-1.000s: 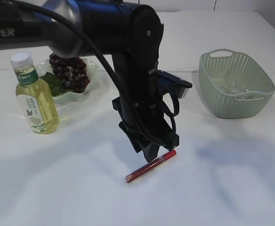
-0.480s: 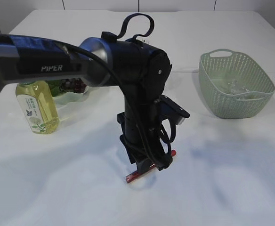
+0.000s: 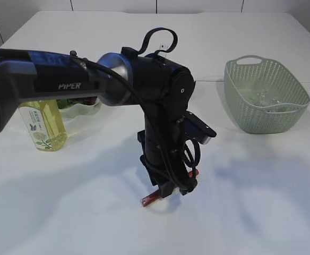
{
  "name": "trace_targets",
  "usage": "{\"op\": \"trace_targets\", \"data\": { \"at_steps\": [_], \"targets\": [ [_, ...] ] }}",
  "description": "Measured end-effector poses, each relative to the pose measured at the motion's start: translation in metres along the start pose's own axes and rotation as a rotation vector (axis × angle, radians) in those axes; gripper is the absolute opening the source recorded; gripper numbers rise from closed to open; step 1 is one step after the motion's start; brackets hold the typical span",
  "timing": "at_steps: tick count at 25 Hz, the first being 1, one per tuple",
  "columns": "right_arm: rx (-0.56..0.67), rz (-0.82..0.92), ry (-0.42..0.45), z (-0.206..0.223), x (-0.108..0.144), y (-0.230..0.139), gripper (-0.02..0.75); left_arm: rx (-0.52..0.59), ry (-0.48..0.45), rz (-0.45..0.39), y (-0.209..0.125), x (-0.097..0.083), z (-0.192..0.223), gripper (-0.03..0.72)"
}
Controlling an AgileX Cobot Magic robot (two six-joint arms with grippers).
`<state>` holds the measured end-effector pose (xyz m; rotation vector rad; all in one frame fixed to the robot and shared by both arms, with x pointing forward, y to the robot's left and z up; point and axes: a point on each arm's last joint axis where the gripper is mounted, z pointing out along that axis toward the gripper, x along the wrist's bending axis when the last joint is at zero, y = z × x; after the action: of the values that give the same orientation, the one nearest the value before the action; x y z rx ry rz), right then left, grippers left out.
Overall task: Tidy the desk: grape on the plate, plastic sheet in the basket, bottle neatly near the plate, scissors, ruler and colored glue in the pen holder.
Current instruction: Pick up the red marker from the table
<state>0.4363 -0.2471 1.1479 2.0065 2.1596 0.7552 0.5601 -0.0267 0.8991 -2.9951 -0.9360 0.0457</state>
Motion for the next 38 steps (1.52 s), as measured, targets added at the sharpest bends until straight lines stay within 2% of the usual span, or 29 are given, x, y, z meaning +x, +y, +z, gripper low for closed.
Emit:
{"op": "trace_targets", "data": {
  "at_steps": [23, 38],
  "targets": [
    [0.000, -0.001, 0.000, 0.000, 0.000, 0.000, 0.418, -0.123, 0.013, 0.013, 0.011, 0.001, -0.001, 0.248],
    [0.000, -0.001, 0.003, 0.000, 0.000, 0.000, 0.419, -0.109, 0.007, 0.017, 0.012, 0.001, 0.007, 0.247]
  ]
}}
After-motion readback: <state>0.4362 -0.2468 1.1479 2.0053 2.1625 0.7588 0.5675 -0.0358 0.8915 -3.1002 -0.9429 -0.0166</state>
